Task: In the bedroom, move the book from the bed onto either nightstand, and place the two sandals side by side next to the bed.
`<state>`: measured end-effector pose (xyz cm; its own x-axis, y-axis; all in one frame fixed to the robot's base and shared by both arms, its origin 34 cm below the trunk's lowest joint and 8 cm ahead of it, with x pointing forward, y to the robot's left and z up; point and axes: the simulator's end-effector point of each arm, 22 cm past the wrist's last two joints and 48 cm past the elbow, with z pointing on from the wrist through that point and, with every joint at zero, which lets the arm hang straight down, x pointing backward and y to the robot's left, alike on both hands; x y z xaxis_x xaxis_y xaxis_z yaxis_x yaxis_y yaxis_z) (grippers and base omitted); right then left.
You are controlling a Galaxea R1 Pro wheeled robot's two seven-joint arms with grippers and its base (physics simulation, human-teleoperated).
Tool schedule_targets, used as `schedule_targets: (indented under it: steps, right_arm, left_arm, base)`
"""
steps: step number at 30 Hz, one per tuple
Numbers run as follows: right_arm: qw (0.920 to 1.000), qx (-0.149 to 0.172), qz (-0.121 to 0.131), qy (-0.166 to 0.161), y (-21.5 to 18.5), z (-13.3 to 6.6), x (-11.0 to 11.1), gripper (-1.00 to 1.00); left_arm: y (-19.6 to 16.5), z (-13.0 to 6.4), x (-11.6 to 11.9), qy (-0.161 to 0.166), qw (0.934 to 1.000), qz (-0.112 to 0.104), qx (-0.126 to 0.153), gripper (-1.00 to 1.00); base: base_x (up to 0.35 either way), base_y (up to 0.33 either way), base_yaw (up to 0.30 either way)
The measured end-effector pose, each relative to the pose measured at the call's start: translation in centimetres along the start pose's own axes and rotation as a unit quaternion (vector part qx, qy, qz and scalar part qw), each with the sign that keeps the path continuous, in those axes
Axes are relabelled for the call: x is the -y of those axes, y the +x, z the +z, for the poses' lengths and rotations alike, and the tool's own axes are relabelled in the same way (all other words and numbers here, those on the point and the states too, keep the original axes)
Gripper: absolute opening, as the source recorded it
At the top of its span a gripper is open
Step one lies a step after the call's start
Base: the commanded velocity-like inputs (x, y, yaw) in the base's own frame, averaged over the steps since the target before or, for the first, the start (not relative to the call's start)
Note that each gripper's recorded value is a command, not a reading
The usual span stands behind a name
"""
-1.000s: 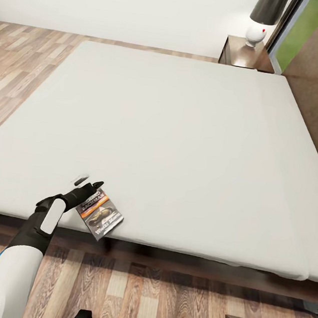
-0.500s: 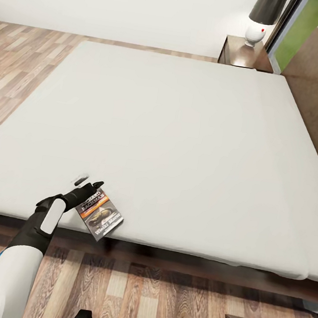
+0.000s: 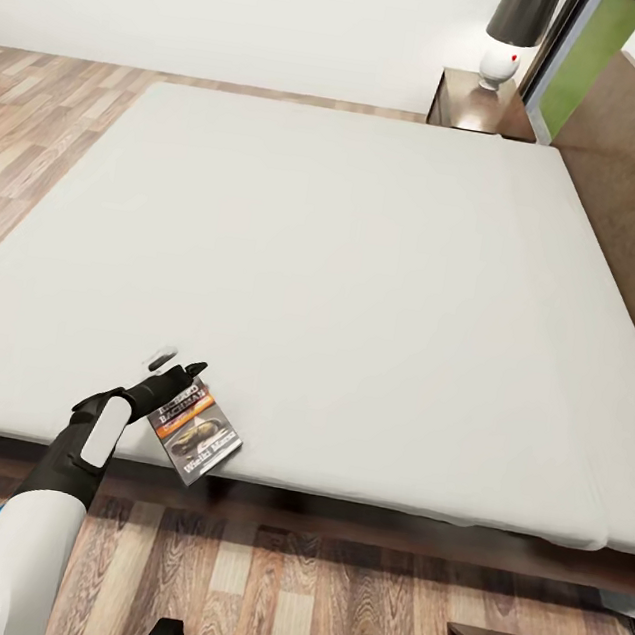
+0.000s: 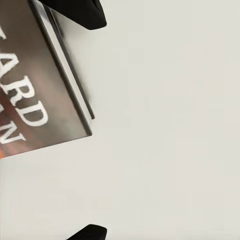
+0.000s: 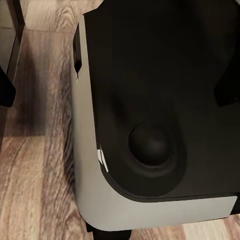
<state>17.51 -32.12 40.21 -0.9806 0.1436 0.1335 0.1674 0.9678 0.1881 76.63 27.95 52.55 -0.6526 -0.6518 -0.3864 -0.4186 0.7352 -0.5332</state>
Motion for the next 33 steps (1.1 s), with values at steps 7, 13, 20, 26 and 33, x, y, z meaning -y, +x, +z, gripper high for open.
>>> schedule_targets:
  steps: [7,13,20,26,33]
  right_arm:
    - [1.0,0.0,0.0,0.0,0.0,0.0,0.0,1.0]
    - [1.0,0.0,0.0,0.0,0.0,0.0,0.0,1.0]
    - [1.0,0.0,0.0,0.0,0.0,0.0,0.0,1.0]
    - [1.0,0.0,0.0,0.0,0.0,0.0,0.0,1.0]
    - [1.0,0.0,0.0,0.0,0.03,-0.16,-0.03,1.0]
  left_arm:
    - [0.37,0.11,-0.07,0.001,1.0,-0.005,-0.004,1.0]
    - [0.38,0.09,-0.08,0.0,1.0,-0.005,-0.004,1.0]
    - [0.38,0.09,-0.09,0.0,1.0,-0.005,-0.004,1.0]
    - [0.39,0.09,-0.09,0.0,1.0,-0.005,-0.005,1.0]
    - [0.41,-0.02,-0.02,0.0,1.0,-0.005,-0.006,1.0]
  base:
    - [-0.063,0.0,0.0]
    - [-0.031,0.0,0.0]
    - [-0.002,0.0,0.0]
    - [0.0,0.0,0.0]
    - [0.0,0.0,0.0]
